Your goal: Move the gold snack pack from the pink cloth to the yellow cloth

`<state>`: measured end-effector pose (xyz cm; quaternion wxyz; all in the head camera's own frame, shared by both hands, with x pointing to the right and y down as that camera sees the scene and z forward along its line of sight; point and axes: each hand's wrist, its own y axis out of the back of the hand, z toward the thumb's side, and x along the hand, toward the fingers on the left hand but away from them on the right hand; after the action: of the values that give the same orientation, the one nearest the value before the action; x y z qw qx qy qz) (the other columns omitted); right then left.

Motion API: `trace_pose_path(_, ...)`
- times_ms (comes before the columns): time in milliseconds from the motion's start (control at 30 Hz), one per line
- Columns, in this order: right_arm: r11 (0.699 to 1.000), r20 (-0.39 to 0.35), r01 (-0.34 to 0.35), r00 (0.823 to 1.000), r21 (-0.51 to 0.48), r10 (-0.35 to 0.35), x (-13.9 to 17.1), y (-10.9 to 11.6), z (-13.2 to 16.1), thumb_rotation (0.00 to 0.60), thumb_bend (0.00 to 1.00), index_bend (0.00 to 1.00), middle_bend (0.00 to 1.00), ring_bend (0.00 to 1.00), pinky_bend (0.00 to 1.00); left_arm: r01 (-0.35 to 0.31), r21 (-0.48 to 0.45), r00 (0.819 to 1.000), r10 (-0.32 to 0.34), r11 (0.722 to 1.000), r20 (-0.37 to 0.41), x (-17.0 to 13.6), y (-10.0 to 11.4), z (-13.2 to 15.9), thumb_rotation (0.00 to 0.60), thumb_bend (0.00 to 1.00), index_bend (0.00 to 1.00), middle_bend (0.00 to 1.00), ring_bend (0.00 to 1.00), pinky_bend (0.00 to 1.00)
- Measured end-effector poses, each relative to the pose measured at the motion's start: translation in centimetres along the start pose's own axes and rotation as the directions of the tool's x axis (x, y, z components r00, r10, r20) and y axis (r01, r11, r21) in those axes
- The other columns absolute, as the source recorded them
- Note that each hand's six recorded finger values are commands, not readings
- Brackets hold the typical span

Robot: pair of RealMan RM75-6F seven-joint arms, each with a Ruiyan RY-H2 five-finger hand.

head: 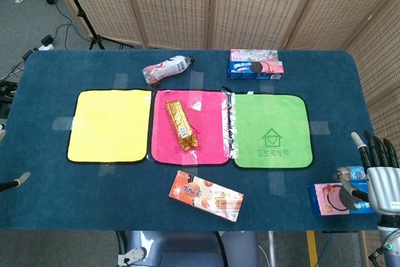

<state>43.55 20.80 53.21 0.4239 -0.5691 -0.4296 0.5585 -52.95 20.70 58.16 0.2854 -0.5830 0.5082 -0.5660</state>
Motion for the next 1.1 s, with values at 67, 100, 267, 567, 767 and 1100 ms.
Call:
trace_pose_path(67, 1.000, 0.000, -0.002, 1.000, -0.002, 0.002, 0.0, 0.0, 0.0, 0.600, 0.00, 0.00, 0.00, 0.00, 0.00, 0.000, -0.001, 1.000, 0.000, 1.000, 0.004, 0.0, 0.0, 0.0, 0.600, 0.00, 0.00, 0.00, 0.00, 0.00)
trace_pose_path(100, 1.000, -0.001, -0.004, 1.000, -0.002, 0.004, 0.0, -0.1, 0.0, 0.600, 0.00, 0.00, 0.00, 0.00, 0.00, 0.001, 0.000, 1.000, -0.001, 1.000, 0.005, -0.1, 0.0, 0.0, 0.600, 0.00, 0.00, 0.00, 0.00, 0.00)
trace_pose_path(267, 1.000, -0.006, -0.009, 1.000, -0.012, 0.009, 0.0, -0.1, 0.1, 0.600, 0.00, 0.00, 0.00, 0.00, 0.00, 0.000, 0.002, 1.000, 0.000, 1.000, 0.009, -0.1, 0.0, 0.0, 0.600, 0.00, 0.00, 0.00, 0.00, 0.00)
trace_pose_path(567, 0.999, -0.011, -0.017, 1.000, -0.035, 0.017, -0.1, -0.1, 0.1, 0.600, 0.00, 0.00, 0.00, 0.00, 0.00, 0.049, -0.012, 0.994, -0.047, 0.999, 0.094, 0.8, -0.7, 2.8, 0.600, 0.73, 0.00, 0.00, 0.00, 0.00)
trace_pose_path(767, 0.998, -0.010, -0.015, 1.000, -0.053, 0.014, -0.2, 0.1, 0.0, 0.600, 0.00, 0.00, 0.00, 0.00, 0.00, 0.123, 0.005, 0.961, -0.121, 0.992, 0.250, 3.5, -2.0, 9.3, 0.600, 1.00, 0.00, 0.00, 0.00, 0.00)
trace_pose_path(1100, 0.997, 0.015, -0.030, 0.999, -0.070, 0.031, -0.6, -0.1, -0.9, 0.600, 0.00, 0.00, 0.00, 0.00, 0.00, 0.139, 0.228, 0.839, -0.237, 0.964, 0.490, 7.4, -5.7, 22.6, 0.600, 1.00, 0.00, 0.00, 0.00, 0.00)
